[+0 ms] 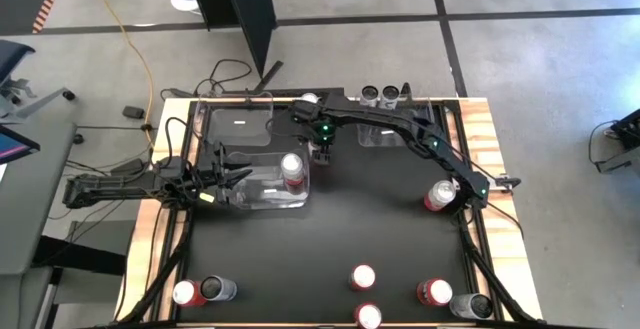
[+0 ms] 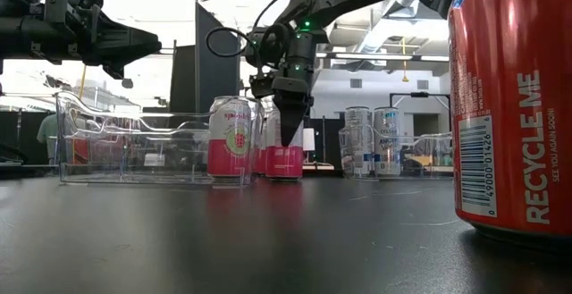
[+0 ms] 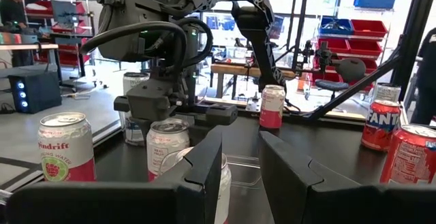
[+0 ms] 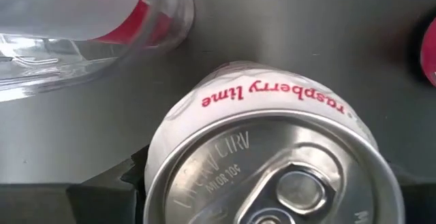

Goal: Sort soda cans
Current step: Put the top right pink-white soda can into the bottom transparent bin

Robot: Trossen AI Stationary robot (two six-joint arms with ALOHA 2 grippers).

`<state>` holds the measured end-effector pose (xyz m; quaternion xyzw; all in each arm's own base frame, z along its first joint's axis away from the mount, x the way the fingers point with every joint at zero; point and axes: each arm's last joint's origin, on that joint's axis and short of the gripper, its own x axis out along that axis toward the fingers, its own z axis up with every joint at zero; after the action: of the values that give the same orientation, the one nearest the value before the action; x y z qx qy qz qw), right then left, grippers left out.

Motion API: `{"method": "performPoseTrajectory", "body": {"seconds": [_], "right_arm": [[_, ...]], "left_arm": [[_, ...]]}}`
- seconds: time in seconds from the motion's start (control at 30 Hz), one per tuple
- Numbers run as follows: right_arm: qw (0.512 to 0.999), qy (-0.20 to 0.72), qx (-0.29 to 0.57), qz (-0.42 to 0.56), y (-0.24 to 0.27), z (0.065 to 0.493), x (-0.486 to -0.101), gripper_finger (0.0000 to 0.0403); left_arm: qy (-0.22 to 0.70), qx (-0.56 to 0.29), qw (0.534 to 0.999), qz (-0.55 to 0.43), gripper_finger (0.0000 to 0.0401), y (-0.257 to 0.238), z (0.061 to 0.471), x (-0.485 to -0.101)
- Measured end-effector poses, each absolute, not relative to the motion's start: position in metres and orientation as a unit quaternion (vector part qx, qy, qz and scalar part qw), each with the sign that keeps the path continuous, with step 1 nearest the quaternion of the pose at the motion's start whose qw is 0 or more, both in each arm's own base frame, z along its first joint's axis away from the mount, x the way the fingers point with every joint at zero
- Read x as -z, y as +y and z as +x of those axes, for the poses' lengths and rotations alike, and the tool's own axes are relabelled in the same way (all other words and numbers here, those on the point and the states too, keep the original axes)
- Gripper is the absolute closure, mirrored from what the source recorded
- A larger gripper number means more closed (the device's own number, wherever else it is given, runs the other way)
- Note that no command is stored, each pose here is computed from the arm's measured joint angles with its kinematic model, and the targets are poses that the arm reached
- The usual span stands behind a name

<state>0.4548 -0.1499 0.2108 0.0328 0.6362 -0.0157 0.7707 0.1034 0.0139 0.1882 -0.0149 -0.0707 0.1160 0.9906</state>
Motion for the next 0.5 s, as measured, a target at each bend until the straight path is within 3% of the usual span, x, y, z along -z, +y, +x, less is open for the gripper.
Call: {"method": "performPoseTrajectory", "body": {"seconds": [0.5], "right_arm": [[0.772, 0.635, 0.025, -0.003, -0.133, 0.446, -0.264, 0.0106]], "left_arm": [[-0.071, -0.116, 0.991, -0.015, 0.0308, 0.014, 0.103, -0.188]]}}
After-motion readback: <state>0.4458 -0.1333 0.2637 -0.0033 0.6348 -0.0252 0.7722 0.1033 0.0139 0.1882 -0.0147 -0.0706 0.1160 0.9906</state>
